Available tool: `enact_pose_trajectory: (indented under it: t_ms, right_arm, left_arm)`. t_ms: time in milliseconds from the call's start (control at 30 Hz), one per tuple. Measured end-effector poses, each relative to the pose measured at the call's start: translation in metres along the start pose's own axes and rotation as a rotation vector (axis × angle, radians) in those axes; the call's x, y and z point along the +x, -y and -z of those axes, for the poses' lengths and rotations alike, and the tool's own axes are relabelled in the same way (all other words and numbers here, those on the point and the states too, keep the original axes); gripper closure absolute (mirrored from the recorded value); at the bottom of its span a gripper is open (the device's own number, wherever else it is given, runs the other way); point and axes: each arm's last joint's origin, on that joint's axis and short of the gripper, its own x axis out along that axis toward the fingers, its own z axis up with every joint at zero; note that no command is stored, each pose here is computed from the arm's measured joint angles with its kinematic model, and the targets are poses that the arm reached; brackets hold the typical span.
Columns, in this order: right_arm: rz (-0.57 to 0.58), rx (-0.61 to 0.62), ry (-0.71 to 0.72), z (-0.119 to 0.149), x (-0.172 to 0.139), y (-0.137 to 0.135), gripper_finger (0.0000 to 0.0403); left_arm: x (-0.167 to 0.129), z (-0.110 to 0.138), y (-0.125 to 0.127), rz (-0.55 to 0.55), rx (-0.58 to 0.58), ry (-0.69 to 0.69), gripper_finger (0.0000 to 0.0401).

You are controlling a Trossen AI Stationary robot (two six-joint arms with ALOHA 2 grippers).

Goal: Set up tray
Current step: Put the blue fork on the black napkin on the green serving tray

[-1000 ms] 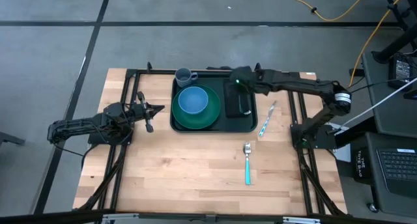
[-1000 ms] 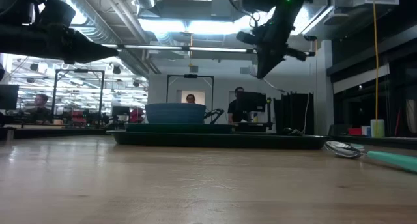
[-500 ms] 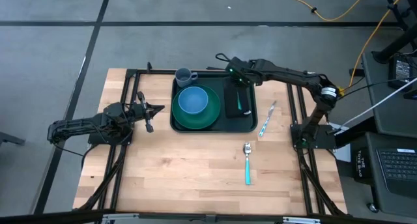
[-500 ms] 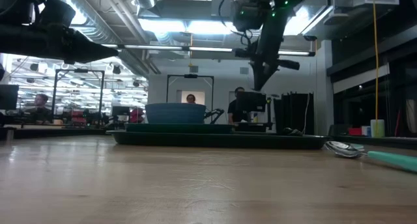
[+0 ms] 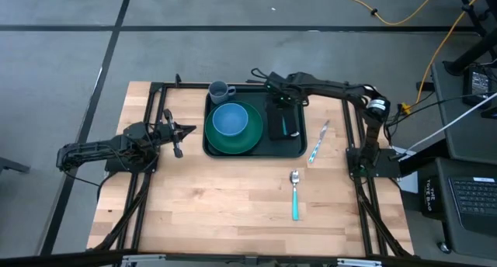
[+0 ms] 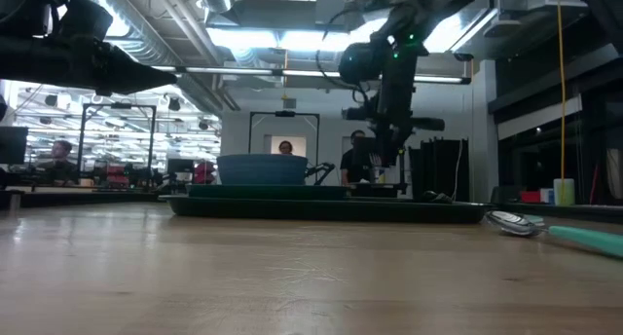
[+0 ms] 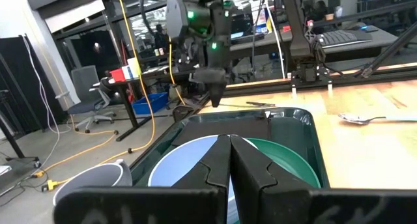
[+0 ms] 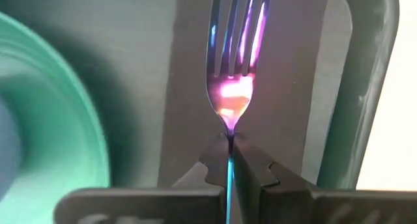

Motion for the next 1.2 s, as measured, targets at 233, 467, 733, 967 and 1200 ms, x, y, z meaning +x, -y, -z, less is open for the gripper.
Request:
enact_pose_trajectory:
  t_ms: [233, 467, 733, 967, 1200]
  right_arm:
    - [0.04, 0.007, -0.025, -0.004, 0.018, 0.002, 0.0391]
    - [0.049, 0.008, -0.021, -0.013, 0.023, 0.009, 0.0391]
    - [-0.001, -0.008, 0.04, -0.02, 0.023, 0.004, 0.0391]
    - [-0.005, -0.004, 0.049, -0.021, 0.026, 0.003, 0.0391]
    - [0.02, -0.002, 0.004, -0.018, 0.046, 0.003, 0.0391]
  left_arm:
    - [0.0, 0.0, 0.0, 0.0, 0.0, 0.0, 0.0397]
    - [0.0, 0.0, 0.0, 0.0, 0.0, 0.0, 0.0397]
    - [0.0, 0.0, 0.0, 0.0, 0.0, 0.0, 0.0397]
    - [0.0, 0.0, 0.0, 0.0, 0.0, 0.0, 0.0397]
    - [0.0, 0.0, 0.0, 0.0, 0.0, 0.0, 0.0397]
